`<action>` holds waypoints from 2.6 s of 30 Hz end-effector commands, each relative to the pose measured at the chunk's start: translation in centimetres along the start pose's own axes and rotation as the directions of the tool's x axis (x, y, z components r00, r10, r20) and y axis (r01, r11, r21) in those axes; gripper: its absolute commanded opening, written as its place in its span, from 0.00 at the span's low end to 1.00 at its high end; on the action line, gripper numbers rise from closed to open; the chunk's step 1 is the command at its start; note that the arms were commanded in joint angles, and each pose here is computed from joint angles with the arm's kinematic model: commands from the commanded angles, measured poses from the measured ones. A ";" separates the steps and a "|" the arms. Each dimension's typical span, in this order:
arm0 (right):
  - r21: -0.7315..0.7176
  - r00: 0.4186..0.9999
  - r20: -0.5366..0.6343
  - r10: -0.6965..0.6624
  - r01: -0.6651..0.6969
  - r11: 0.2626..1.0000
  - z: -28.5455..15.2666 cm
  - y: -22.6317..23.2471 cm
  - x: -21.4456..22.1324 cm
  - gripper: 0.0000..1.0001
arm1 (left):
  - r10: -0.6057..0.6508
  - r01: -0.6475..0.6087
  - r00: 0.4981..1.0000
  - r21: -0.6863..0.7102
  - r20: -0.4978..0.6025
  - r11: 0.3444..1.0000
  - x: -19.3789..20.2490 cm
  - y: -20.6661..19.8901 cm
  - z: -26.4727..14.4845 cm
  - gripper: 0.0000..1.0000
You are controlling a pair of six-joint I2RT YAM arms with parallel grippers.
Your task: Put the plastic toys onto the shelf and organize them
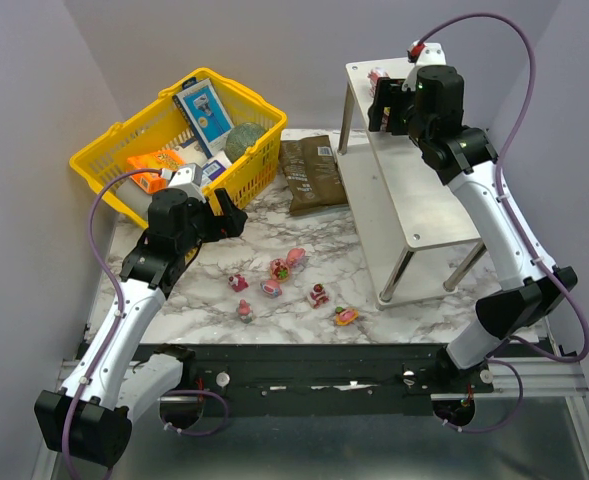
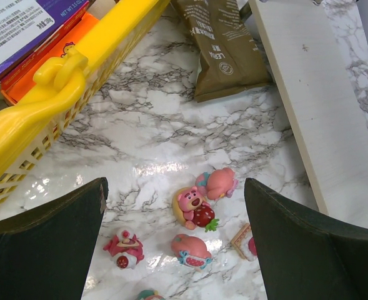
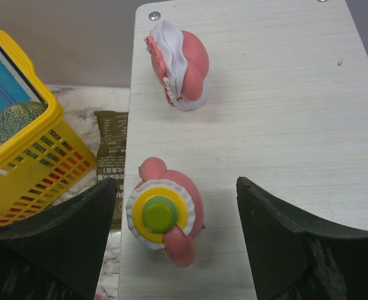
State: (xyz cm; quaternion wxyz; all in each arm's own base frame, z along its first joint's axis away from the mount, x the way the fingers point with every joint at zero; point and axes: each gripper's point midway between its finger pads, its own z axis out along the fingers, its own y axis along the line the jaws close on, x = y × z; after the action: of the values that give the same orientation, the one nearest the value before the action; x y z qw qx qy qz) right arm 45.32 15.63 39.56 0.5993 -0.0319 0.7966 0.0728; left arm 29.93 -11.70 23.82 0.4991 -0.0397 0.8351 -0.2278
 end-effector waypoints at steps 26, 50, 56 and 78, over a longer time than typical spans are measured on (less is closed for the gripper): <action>-0.643 0.921 0.262 -0.289 0.390 0.659 -17.2 19.5 5.6 0.99 | 0.032 -0.029 0.998 -0.040 0.058 0.999 -1.2 0.3 -2.5 0.99; -0.714 0.784 -0.240 -0.572 0.256 0.651 -11.9 27.0 35.3 0.77 | -0.003 0.019 0.993 -0.138 0.117 0.990 -0.9 2.1 -6.2 0.99; -0.687 0.762 -0.279 -0.584 0.266 0.676 -10.6 27.0 37.3 0.74 | -0.001 0.015 0.994 -0.130 0.109 0.991 -0.7 2.0 -6.1 0.99; -0.659 0.720 -0.307 -0.623 0.312 0.685 -8.2 27.4 40.6 0.56 | 0.012 0.001 0.995 -0.135 0.097 0.991 -0.3 2.2 -6.0 0.99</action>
State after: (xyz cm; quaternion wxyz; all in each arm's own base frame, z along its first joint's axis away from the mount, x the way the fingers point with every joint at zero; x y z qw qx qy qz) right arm 21.54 41.94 4.71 0.3098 -0.4452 0.8294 0.1339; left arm 25.68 -7.37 25.93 0.5405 -0.0917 0.8197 -0.1659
